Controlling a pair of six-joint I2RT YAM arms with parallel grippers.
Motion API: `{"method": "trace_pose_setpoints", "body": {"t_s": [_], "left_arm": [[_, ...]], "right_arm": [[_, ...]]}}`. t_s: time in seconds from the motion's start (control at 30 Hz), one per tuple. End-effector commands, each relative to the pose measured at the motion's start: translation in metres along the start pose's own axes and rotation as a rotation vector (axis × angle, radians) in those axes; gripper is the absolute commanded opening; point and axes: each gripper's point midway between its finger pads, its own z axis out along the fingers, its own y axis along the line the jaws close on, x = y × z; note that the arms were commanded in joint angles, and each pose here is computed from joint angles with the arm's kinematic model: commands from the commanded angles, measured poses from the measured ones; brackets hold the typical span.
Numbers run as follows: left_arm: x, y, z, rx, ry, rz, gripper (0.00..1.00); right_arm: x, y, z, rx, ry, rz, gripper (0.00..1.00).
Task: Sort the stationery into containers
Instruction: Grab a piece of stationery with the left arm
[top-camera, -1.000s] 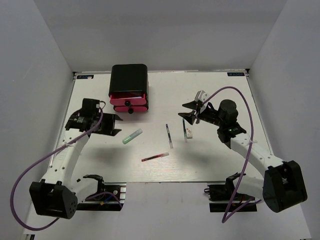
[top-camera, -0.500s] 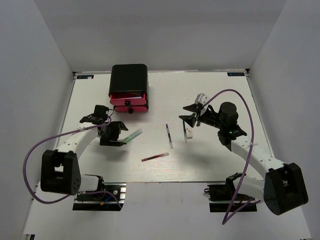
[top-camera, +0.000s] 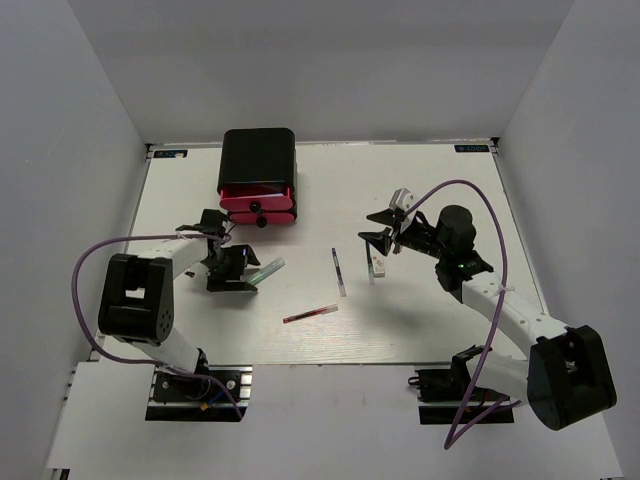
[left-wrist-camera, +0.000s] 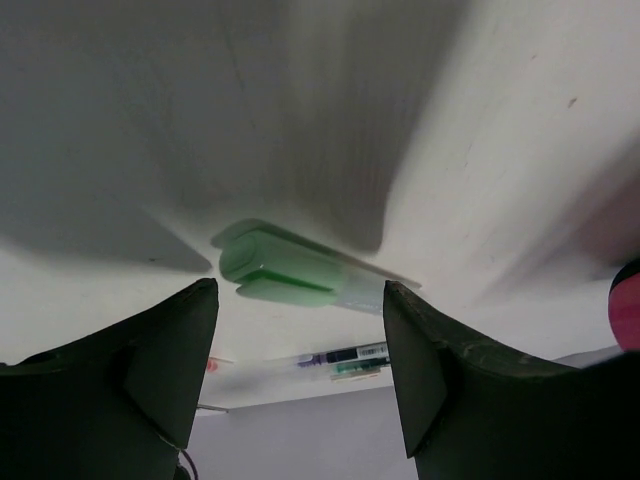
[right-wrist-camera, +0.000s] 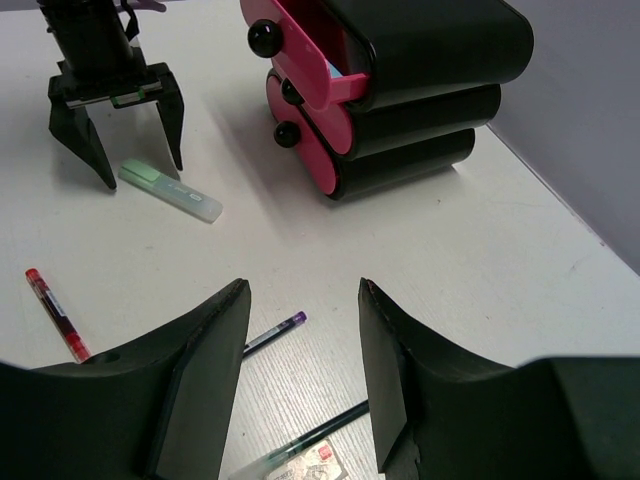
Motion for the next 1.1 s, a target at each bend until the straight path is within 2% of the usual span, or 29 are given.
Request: {"method": "trace_pose_setpoints", "body": {"t_s": [0.0,0.17,0.3,0.4,0.43,0.67,0.77,0.87,1.07], "left_arm": [[-0.002,-0.017,0.0,0.028,-0.023,-0.016,0.77],[-0.01,-0.013,0.015,-0.03,-0.05,-0.029,0.75],[-0.014,-0.011,0.014,-0.04,-0.077,-0.031,0.7],[-0.016,-0.008,0.016,-0.049,-0.087,-0.032,0.56],[-0.018,-0.006,0.017,-0.057,-0.098,-0.034,0.48],[-0.023,-0.009,0.0,-0.018,-0.144,0.026,0.2],[-0.018,-0.027,-0.02,0.063,-0.151,0.087,0.08],[-0.004,-0.036,-0.044,0.145,-0.105,0.14,0.01],[0.023,-0.057,-0.112,0.353,-0.056,0.22,0.0]], "right_arm": [[-0.009,-0.003,-0.003,0.015,-0.03,-0.027,0.53],[-0.009,-0.004,-0.003,0.02,-0.03,-0.027,0.53],[-0.009,-0.005,-0.004,0.024,-0.028,-0.026,0.53],[-0.01,-0.004,-0.004,0.026,-0.034,-0.023,0.53],[-0.01,-0.004,-0.004,0.021,-0.035,-0.025,0.53],[-0.013,-0.005,-0.005,0.027,-0.038,-0.027,0.53],[-0.013,-0.004,-0.005,0.02,-0.038,-0.022,0.53],[-0.015,-0.003,-0.005,0.017,-0.044,-0.027,0.53],[-0.012,-0.002,-0.004,0.012,-0.037,-0.022,0.53]]}}
